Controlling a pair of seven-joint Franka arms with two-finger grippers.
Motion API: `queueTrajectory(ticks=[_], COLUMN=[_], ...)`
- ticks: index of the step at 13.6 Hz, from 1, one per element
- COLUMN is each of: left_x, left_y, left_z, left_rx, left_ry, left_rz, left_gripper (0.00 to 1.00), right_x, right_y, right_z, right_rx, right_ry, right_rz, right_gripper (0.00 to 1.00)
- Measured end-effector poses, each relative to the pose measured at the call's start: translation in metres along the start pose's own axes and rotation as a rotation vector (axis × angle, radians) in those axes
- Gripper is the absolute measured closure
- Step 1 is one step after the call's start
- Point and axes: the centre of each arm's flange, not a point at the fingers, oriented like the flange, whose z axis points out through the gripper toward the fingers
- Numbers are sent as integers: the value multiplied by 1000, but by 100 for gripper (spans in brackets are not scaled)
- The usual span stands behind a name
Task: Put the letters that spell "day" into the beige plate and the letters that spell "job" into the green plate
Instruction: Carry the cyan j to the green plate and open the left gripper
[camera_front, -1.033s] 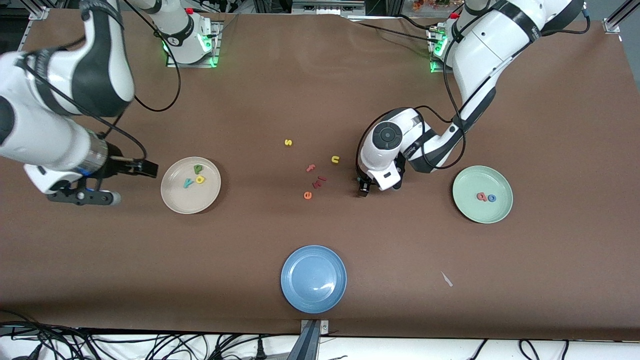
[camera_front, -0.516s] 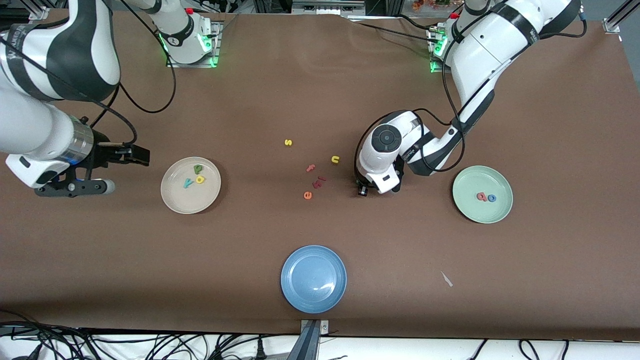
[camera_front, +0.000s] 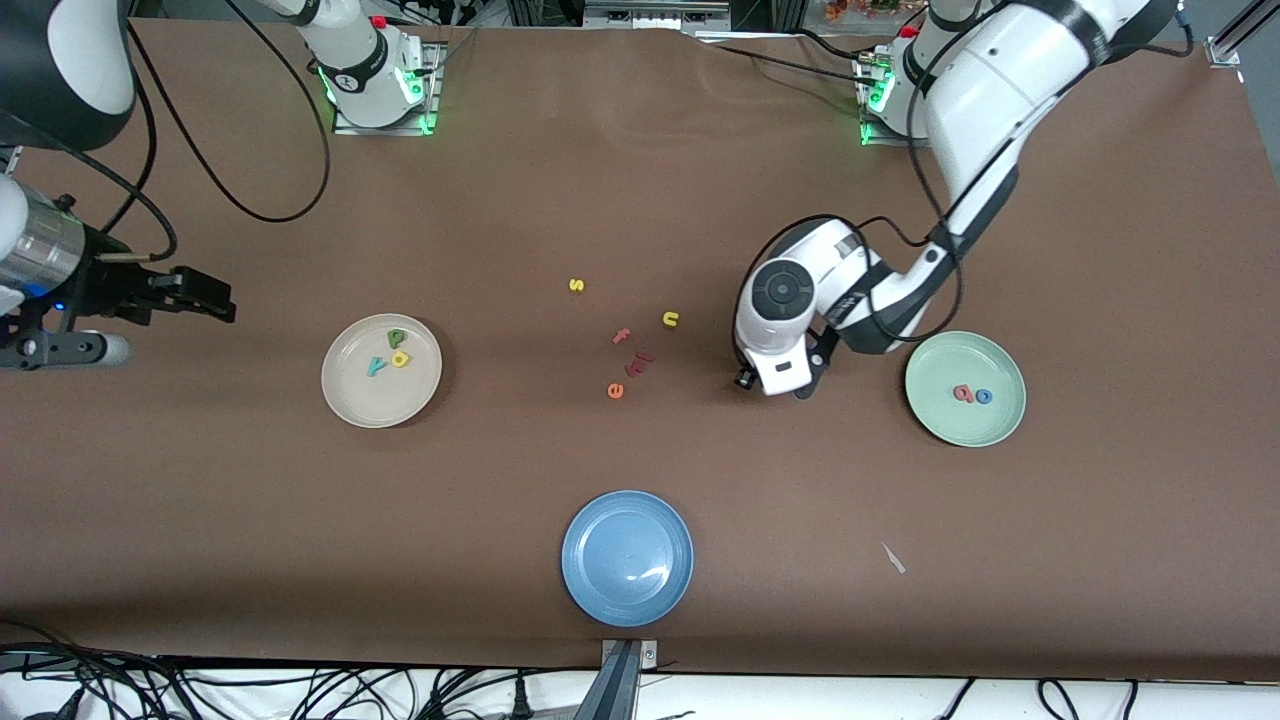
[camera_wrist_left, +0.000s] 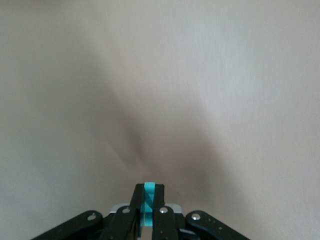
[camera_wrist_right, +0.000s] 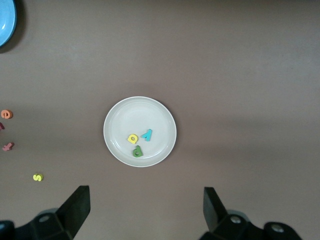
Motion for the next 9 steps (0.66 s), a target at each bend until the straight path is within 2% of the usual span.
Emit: queueTrajectory(ticks=[2, 5, 9], left_x=[58, 149, 235], left_y=[-16, -44, -84], left_z=[-19, -16, 6], left_rx=[43, 76, 96], left_ry=[-17, -59, -98], left_rz=[86, 208, 360], left_gripper=[93, 93, 93], right_x=[-14, -41, -62], right_y=[-2, 3, 6], right_z=[6, 9, -7], right_rx=[-8, -5, -4], right_ry=[32, 83, 113], right_rz=[-28, -29, -25], right_gripper=[0, 0, 0])
